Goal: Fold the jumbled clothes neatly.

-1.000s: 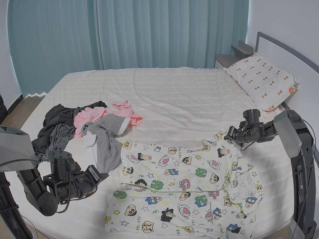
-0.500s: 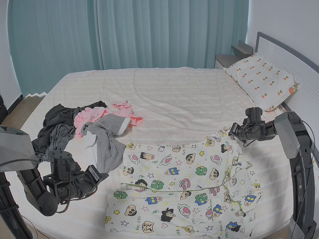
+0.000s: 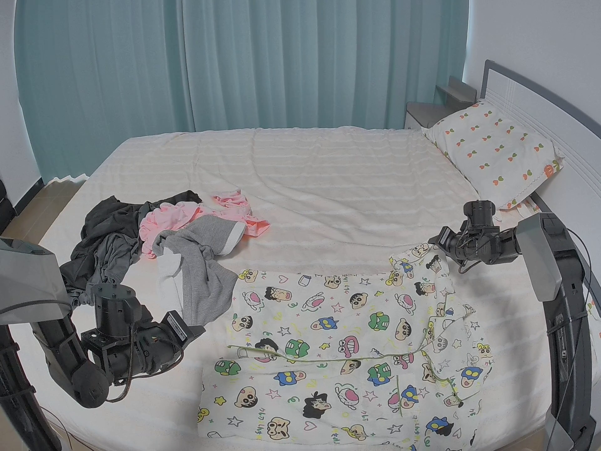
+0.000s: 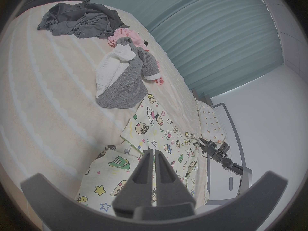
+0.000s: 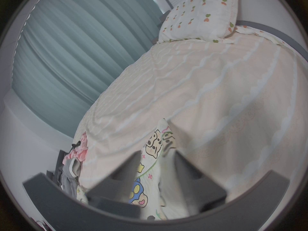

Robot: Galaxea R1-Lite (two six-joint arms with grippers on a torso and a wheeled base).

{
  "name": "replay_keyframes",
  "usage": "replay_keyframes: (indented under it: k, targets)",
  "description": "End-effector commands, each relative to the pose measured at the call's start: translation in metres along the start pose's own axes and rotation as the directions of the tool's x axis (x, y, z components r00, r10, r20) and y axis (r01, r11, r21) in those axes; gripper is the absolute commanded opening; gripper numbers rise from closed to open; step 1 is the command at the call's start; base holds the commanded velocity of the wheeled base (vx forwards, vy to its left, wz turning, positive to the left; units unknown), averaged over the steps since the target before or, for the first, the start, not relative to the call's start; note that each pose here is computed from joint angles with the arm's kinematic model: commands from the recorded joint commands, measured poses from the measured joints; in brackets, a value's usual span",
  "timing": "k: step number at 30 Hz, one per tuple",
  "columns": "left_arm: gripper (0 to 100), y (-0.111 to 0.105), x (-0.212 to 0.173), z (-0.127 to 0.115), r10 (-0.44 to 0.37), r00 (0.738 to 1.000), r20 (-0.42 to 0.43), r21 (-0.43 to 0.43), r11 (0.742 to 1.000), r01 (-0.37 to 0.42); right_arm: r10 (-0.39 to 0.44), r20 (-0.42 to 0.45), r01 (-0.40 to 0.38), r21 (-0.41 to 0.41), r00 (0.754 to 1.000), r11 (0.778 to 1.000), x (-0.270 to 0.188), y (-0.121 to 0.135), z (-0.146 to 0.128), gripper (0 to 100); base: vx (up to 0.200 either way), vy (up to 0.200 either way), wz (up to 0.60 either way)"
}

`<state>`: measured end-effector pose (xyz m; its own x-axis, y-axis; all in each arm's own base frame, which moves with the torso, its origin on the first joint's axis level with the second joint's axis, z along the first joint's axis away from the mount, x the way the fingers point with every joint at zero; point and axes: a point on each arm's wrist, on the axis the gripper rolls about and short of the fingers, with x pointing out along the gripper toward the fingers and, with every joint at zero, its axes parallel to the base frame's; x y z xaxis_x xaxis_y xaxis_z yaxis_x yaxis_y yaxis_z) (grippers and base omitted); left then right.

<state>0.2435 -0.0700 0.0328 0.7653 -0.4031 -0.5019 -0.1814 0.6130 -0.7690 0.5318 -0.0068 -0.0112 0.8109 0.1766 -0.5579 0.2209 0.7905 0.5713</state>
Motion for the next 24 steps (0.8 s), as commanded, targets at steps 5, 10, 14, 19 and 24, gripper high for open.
replay_keyframes:
  k: [5, 10, 14, 19, 24]
  targets:
    - [0, -0.002, -0.001, -0.001, -0.015, 1.000, 0.006, 0.005, 1.000, 0.015, -0.043, -0.024, 0.043, 0.025, 0.999, 0.999, -0.052, 0.008, 0.006, 100, 0.000, 0.000, 0.00]
    - [0, -0.005, -0.004, -0.013, -0.020, 0.999, -0.038, 0.018, 1.000, 0.021, -0.056, -0.046, 0.058, 0.025, 0.997, 0.998, -0.107, 0.010, -0.022, 100, 0.000, 0.000, 0.00]
    - [0, -0.006, -0.006, -0.024, -0.016, 0.997, -0.075, 0.002, 1.000, 0.016, -0.033, -0.036, 0.036, 0.073, 0.999, 0.997, -0.151, 0.017, -0.071, 100, -0.150, 0.000, 0.00]
    - [0, -0.004, -0.006, -0.025, 0.007, 0.998, -0.059, 0.007, 1.000, -0.007, 0.035, -0.003, -0.035, 0.083, 0.999, 0.996, -0.207, 0.015, -0.115, 100, -0.200, 0.000, 0.00]
    - [0, -0.003, -0.009, -0.026, -0.001, 0.998, -0.057, 0.011, 1.000, 0.002, 0.070, -0.013, -0.069, 0.057, 0.997, 0.996, -0.245, 0.005, -0.150, 100, -0.200, 0.000, 0.00]
